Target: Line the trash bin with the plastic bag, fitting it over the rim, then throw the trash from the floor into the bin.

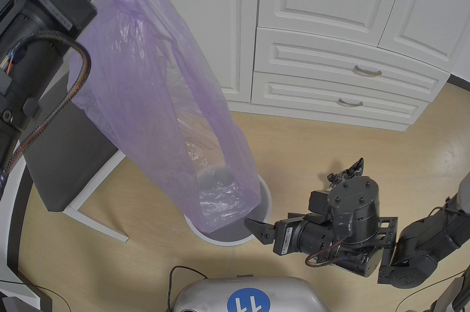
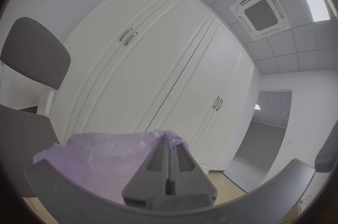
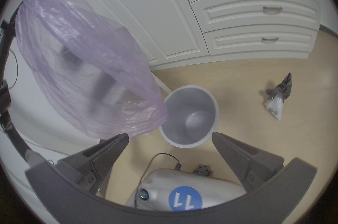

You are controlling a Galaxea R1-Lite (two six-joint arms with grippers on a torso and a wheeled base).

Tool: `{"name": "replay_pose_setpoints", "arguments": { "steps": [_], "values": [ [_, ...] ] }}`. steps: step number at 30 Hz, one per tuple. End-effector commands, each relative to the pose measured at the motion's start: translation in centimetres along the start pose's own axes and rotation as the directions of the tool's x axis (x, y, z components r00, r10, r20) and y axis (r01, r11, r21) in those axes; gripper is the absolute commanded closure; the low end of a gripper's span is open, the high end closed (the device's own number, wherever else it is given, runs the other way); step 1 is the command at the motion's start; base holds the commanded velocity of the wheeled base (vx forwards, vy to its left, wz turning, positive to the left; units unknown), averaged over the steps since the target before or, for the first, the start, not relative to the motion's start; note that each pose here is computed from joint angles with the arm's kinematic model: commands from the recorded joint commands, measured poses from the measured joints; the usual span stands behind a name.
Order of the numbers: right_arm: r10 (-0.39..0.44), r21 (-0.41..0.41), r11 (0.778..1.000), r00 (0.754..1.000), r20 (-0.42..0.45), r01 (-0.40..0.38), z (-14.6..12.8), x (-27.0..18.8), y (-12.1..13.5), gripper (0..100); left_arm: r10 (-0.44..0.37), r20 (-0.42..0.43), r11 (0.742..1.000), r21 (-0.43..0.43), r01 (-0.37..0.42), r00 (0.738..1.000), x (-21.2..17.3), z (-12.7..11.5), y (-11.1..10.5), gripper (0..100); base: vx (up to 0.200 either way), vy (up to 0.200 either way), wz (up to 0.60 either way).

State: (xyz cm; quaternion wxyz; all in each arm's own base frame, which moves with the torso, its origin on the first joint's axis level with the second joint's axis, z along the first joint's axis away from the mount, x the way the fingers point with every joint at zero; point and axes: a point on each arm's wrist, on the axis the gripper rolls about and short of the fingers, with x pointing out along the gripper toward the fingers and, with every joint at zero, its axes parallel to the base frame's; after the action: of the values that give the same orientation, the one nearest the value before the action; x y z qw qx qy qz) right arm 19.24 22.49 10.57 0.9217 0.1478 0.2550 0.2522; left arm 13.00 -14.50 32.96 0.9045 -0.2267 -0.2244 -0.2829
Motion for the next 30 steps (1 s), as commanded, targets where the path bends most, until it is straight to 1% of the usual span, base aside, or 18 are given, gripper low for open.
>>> {"name": "replay_pose_setpoints", "arguments": {
  "steps": [1,2,6,7,8,10,12,16,21,27,30],
  "values": [
    [-0.008,0.022,1.0,0.999,-0.034,0.009,-1.4,2.0,-0.2,0,-0.003,0.017,1.0,-0.006,0.003,1.0,0.0,0.1,0.0,100,0.0,0.0,0.0],
    [0.022,0.057,0.998,1.0,-0.003,-0.022,-1.8,2.9,-0.1,0,-0.004,0.028,1.0,-0.011,0.004,1.0,0.0,0.2,-0.1,100,0.0,0.0,0.0],
    [0.05,0.072,0.996,0.998,0.038,-0.053,-1.9,3.5,0.1,0,-0.005,0.028,1.0,-0.012,0.006,1.0,0.0,0.2,-0.1,100,0.0,0.0,0.0],
    [0.067,0.094,0.993,0.995,0.069,-0.074,-2.0,3.9,0.1,0,-0.008,0.026,1.0,-0.013,0.008,1.0,0.0,0.1,-0.1,100,0.0,0.0,0.0],
    [0.069,0.096,0.993,0.995,0.072,-0.075,-2.0,3.9,0.2,0,-0.008,0.027,1.0,-0.014,0.008,1.0,0.0,0.1,-0.1,100,0.0,0.0,0.0],
    [0.102,0.133,0.984,0.987,0.124,-0.118,-2.0,4.2,0.5,0,-0.01,0.025,1.0,-0.015,0.01,1.0,0.0,0.1,-0.2,100,0.0,0.0,0.0],
    [0.118,0.14,0.98,0.982,0.149,-0.139,-2.0,4.3,0.5,0,-0.01,0.023,1.0,-0.013,0.01,1.0,0.0,0.0,-0.2,100,0.0,0.0,0.0],
    [0.126,0.143,0.978,0.978,0.167,-0.151,-2.4,4.7,0.4,0,-0.01,0.025,1.0,-0.013,0.01,1.0,0.0,0.1,-0.2,100,0.0,0.0,0.0],
    [0.121,0.146,0.979,0.979,0.167,-0.146,-2.9,5.3,0.1,0,-0.011,0.034,1.0,-0.016,0.012,0.999,-0.1,0.4,-0.2,100,0.0,0.0,0.0],
    [0.139,0.159,0.971,0.961,0.238,-0.179,-2.8,5.9,-0.3,0,-0.012,0.057,1.0,-0.02,0.013,0.998,-0.1,1.1,-0.3,100,0.0,0.0,0.0],
    [0.157,0.169,0.963,0.948,0.276,-0.209,-2.9,6.1,-0.3,0,0.006,0.074,1.0,-0.025,-0.004,0.997,0.1,1.5,-0.4,100,0.0,0.0,0.0]
  ]
}}
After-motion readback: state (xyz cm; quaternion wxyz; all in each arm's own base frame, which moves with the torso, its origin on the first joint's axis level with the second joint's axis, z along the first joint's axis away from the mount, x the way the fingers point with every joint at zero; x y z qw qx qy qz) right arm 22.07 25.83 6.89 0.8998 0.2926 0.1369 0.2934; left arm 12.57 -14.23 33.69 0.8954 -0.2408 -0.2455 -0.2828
